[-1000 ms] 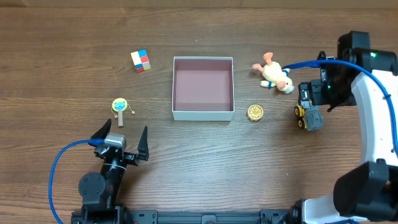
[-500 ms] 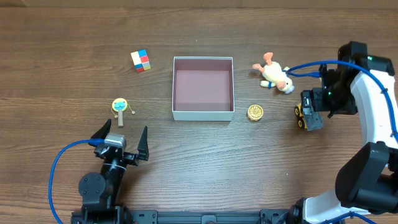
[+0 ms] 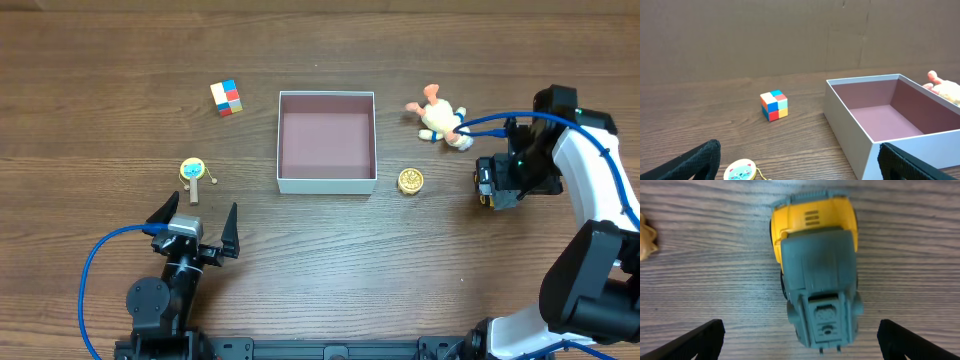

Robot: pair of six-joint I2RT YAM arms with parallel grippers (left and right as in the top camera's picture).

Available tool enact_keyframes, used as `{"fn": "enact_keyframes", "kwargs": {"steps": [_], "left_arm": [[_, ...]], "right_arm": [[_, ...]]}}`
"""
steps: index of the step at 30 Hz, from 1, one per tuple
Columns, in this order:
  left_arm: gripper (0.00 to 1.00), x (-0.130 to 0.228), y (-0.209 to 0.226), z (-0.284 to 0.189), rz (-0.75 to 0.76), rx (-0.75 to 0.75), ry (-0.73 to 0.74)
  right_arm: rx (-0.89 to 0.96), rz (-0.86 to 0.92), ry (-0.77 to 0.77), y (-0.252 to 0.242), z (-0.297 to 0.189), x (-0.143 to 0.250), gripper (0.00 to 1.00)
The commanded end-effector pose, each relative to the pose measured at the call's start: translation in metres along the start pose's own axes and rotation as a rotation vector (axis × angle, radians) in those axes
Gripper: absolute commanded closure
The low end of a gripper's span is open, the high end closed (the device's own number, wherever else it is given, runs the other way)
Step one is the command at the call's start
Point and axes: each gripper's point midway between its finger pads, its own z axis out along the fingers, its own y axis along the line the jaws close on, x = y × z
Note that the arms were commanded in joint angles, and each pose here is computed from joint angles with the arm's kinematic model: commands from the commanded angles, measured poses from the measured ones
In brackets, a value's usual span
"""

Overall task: Pack container
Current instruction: 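Move right gripper over the yellow-teal toy truck and grasp it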

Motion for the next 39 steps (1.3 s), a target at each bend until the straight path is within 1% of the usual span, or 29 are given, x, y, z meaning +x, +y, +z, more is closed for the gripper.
{"fn": "enact_keyframes", "kwargs": {"steps": [1,6,14,22,28,30,33,39], "left_arm": [[0.0,-0.001,0.002,0.0,0.02,-0.008,-0.008],[0.0,-0.001,0.002,0.0,0.021,-0.008,-0.008],[0.0,-0.001,0.002,0.0,0.021,-0.008,-0.008],[0.0,-0.001,0.002,0.0,0.02,-0.008,-0.007],[0.0,-0.001,0.002,0.0,0.021,-0.008,-0.008],[0.0,-0.001,0.002,0.0,0.02,-0.008,-0.007],[0.0,-0.001,0.002,0.0,0.02,-0.008,-0.008],[0.0,-0.001,0.002,0.0,0.02,-0.008,-0.007]], "right_arm": [[0.021,-0.006,-0.003,-0.004,0.006,0.0,0.0],[0.03,-0.032,-0.003,-0.006,0.011,-0.001,0.0],[0.026,-0.056,0.017,-0.008,0.034,-0.004,0.0],[0.035,-0.079,0.009,-0.01,0.035,-0.007,0.01],[0.053,-0.078,0.008,-0.013,0.034,-0.007,0.11],[0.054,-0.078,0.007,-0.013,0.034,-0.008,0.16],[0.055,-0.078,0.003,-0.013,0.034,-0.009,0.2],[0.056,-0.078,0.001,-0.014,0.034,-0.009,0.35]]}}
